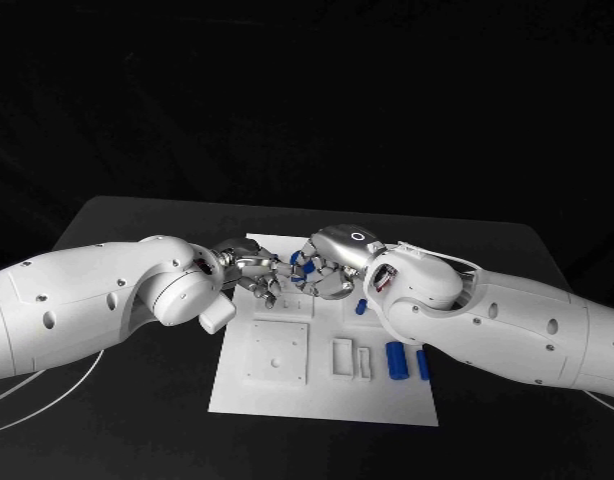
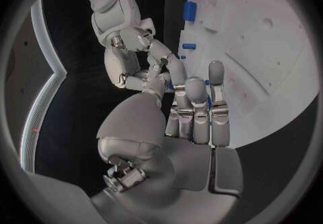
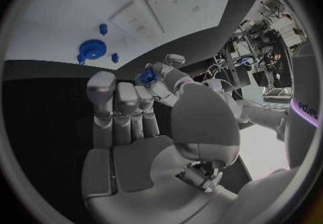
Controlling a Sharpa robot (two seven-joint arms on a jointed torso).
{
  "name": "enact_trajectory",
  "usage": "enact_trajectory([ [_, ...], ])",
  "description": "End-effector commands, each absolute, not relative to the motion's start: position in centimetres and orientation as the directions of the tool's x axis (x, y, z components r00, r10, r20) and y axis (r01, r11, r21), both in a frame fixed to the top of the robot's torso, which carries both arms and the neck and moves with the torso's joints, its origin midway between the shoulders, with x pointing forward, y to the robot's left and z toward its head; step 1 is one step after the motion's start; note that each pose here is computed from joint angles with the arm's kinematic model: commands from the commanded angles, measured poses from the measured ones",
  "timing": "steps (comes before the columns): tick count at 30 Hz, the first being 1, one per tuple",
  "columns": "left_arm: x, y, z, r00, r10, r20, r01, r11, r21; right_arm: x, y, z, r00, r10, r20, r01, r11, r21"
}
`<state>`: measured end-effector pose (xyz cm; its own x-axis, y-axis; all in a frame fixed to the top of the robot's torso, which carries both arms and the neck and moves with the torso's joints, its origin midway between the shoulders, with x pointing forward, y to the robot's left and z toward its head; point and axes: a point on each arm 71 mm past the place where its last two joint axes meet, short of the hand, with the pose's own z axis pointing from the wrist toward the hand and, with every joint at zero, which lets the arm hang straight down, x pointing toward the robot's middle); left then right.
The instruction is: Assemble the parts on the task board
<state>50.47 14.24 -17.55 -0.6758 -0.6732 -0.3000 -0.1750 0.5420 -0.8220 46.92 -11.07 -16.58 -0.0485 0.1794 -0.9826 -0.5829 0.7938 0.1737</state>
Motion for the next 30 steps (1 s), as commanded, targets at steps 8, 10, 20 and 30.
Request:
enact_trajectory([
  [8, 50.2, 14.0, -17.8, -0.694, -0.642, -0.325, -0.140, 0.564, -0.814, 46.9, -11.7, -16.4, -0.063, 0.226, -0.972, -0.574, 0.789, 0.221],
  [10, 50.2, 14.1, -17.9, -0.694, -0.642, -0.326, -0.140, 0.565, -0.813, 47.0, -11.8, -16.4, -0.066, 0.227, -0.972, -0.573, 0.789, 0.224],
  [20, 50.1, 14.1, -17.9, -0.697, -0.638, -0.328, -0.135, 0.566, -0.813, 47.1, -12.2, -16.6, -0.090, 0.224, -0.970, -0.566, 0.791, 0.235],
  [30, 50.1, 14.3, -17.9, -0.696, -0.639, -0.329, -0.136, 0.566, -0.813, 47.4, -12.4, -16.7, -0.100, 0.231, -0.968, -0.560, 0.791, 0.246],
])
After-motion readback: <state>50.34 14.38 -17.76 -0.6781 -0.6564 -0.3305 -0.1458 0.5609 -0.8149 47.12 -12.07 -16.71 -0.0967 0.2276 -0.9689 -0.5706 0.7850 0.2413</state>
